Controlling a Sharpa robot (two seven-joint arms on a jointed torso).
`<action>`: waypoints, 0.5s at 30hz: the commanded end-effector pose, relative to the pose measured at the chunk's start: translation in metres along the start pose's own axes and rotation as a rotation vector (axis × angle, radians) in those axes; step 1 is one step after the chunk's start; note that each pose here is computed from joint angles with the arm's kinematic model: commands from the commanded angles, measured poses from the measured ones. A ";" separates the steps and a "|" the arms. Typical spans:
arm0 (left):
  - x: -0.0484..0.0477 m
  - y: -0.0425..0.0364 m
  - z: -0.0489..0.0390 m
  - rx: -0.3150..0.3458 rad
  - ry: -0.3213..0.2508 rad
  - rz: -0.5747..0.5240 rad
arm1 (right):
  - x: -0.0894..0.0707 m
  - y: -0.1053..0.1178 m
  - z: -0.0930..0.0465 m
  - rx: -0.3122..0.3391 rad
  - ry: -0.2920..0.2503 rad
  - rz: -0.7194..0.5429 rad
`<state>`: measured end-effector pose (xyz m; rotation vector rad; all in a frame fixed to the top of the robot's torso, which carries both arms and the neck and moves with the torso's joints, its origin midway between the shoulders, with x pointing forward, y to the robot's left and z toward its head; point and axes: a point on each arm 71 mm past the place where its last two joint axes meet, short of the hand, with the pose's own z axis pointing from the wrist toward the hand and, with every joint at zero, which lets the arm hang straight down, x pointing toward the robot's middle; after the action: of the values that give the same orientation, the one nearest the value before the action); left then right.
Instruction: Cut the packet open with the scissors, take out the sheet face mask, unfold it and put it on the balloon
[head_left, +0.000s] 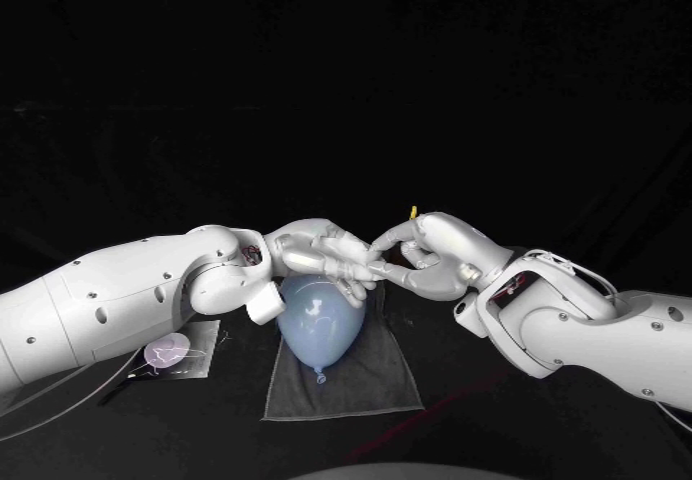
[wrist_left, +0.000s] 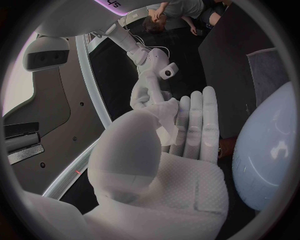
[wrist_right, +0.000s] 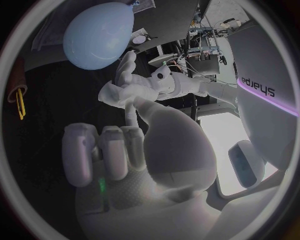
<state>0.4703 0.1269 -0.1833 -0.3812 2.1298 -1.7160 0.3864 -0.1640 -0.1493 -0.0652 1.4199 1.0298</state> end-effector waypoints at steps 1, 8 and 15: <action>0.0002 -0.0016 0.0003 0.012 0.003 -0.001 | -0.009 0.005 -0.003 -0.064 -0.102 -0.002; 0.0001 -0.0015 0.0002 0.011 0.003 -0.001 | -0.016 0.006 -0.007 -0.085 -0.172 0.002; 0.0003 -0.0016 0.0002 0.011 0.004 -0.001 | -0.018 -0.002 -0.006 -0.048 -0.180 -0.013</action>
<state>0.4705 0.1274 -0.1834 -0.3821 2.1295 -1.7151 0.3850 -0.1767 -0.1386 -0.0288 1.2655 1.0426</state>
